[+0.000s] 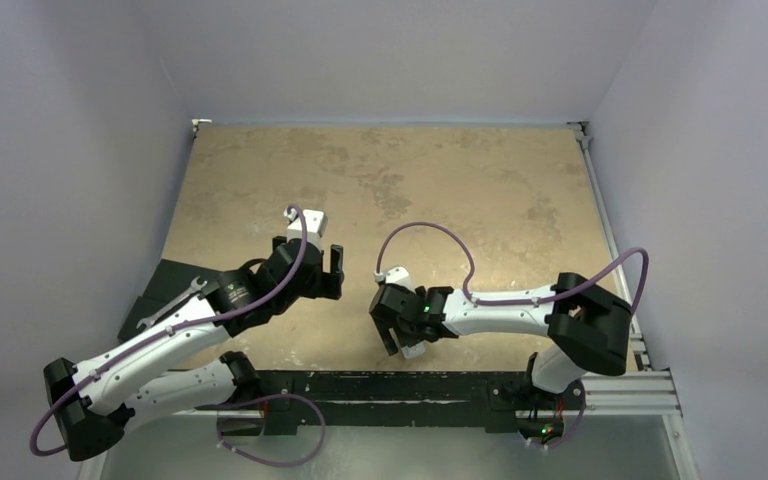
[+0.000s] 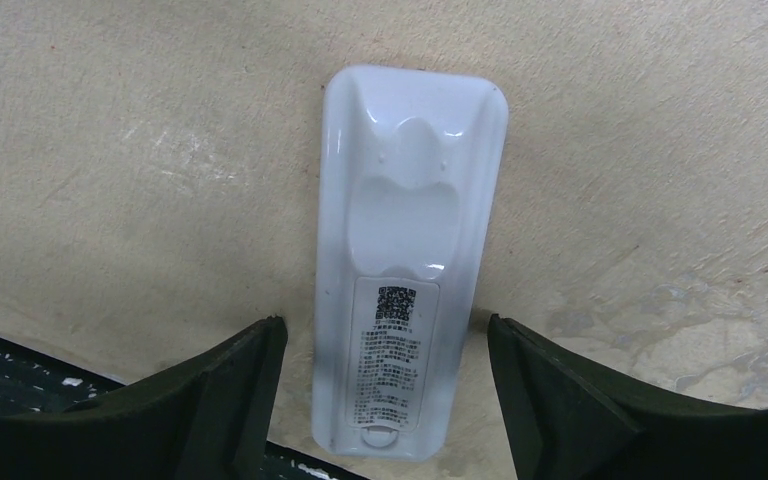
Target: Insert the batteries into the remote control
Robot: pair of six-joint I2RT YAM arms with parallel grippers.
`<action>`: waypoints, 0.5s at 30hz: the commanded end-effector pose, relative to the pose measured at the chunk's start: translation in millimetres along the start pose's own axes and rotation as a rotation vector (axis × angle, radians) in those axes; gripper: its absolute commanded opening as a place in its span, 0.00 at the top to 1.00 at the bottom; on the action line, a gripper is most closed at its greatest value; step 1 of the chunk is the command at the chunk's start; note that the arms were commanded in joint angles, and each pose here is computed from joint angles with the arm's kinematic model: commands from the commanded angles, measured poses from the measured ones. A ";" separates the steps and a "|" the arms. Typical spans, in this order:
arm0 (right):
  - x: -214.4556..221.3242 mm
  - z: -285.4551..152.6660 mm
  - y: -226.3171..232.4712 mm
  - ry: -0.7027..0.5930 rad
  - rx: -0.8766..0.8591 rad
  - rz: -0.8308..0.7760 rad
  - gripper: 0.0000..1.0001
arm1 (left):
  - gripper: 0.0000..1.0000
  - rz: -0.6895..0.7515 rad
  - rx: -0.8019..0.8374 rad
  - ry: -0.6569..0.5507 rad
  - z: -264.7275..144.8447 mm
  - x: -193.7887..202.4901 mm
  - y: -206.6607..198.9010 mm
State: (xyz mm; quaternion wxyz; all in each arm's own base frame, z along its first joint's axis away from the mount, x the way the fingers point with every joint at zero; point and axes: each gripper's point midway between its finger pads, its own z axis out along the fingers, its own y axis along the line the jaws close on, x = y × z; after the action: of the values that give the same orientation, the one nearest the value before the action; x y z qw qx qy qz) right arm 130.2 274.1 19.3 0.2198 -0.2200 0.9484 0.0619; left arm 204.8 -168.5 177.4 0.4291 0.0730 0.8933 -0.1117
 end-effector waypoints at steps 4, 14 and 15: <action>2.4 3.8 -2.7 0.002 0.014 0.031 0.26 | 0.20 -0.010 -0.008 -0.033 -3.1 -12.8 0.6; 4.2 2.4 -4.2 0.005 0.014 0.036 0.76 | 0.20 -0.012 -0.003 -0.028 -2.5 -11.2 -0.5; 3.3 1.3 -4.1 0.002 0.013 0.038 0.78 | 0.20 -0.013 -0.001 -0.026 -2.2 -10.8 -1.0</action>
State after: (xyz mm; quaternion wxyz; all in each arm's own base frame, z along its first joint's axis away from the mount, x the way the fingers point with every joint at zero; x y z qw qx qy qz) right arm 130.1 270.5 17.1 0.2180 -0.2071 0.9520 0.0577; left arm 204.8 -168.6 177.2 0.4288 0.0732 0.8935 -0.1116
